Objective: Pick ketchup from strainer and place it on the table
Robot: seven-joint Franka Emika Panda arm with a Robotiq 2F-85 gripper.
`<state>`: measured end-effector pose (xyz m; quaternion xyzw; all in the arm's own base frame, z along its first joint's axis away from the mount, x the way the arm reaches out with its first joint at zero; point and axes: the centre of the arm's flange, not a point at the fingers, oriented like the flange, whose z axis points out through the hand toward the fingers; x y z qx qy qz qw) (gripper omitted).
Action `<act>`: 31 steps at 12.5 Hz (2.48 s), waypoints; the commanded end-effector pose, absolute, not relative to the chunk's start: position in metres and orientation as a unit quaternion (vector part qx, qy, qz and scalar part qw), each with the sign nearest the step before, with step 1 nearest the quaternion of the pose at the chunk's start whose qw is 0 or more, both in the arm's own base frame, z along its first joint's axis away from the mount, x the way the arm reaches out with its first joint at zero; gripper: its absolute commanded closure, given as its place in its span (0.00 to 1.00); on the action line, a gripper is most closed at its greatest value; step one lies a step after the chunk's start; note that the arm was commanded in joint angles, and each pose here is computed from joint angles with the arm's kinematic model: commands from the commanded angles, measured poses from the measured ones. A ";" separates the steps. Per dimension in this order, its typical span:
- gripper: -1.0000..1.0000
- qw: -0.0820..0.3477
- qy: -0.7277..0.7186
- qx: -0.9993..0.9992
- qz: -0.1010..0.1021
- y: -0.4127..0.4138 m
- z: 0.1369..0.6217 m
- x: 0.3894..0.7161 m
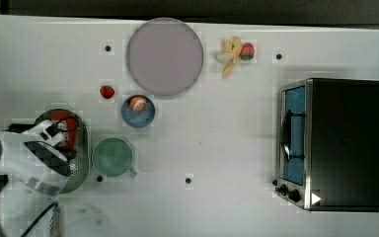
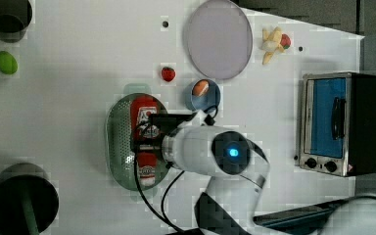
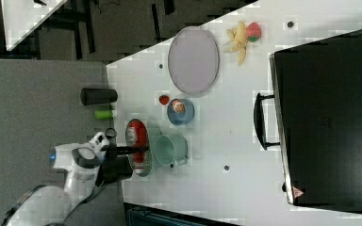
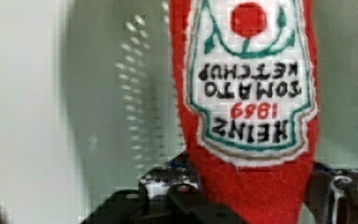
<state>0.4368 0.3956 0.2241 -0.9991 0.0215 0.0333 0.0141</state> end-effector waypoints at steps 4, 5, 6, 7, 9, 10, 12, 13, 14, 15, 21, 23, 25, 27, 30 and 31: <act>0.40 0.020 0.093 -0.995 -0.014 0.389 0.372 0.455; 0.40 0.003 0.091 -0.996 -0.014 0.375 0.381 0.463; 0.40 -0.009 0.083 -0.996 -0.014 0.358 0.388 0.474; 0.40 -0.013 0.084 -0.996 -0.017 0.338 0.394 0.488; 0.40 -0.016 0.097 -0.995 -0.022 0.291 0.399 0.521; 0.40 -0.018 0.108 -0.994 -0.024 0.265 0.399 0.537; 0.40 -0.018 0.145 -0.989 -0.033 0.209 0.400 0.565; 0.40 -0.018 0.168 -0.985 -0.040 0.181 0.401 0.577; 0.40 -0.020 0.189 -0.981 -0.042 0.154 0.399 0.586; 0.40 -0.024 0.201 -0.978 -0.041 0.129 0.398 0.592; 0.40 -0.049 0.148 -0.988 -0.019 0.013 0.372 0.594; 0.40 -0.047 0.150 -0.987 -0.028 -0.005 0.354 0.582; 0.40 -0.039 0.152 -0.987 -0.038 -0.012 0.325 0.565; 0.40 -0.036 0.153 -0.987 -0.023 -0.015 0.294 0.545; 0.40 -0.036 0.157 -0.987 0.021 -0.020 0.254 0.520; 0.40 -0.033 0.157 -0.987 0.028 -0.020 0.243 0.516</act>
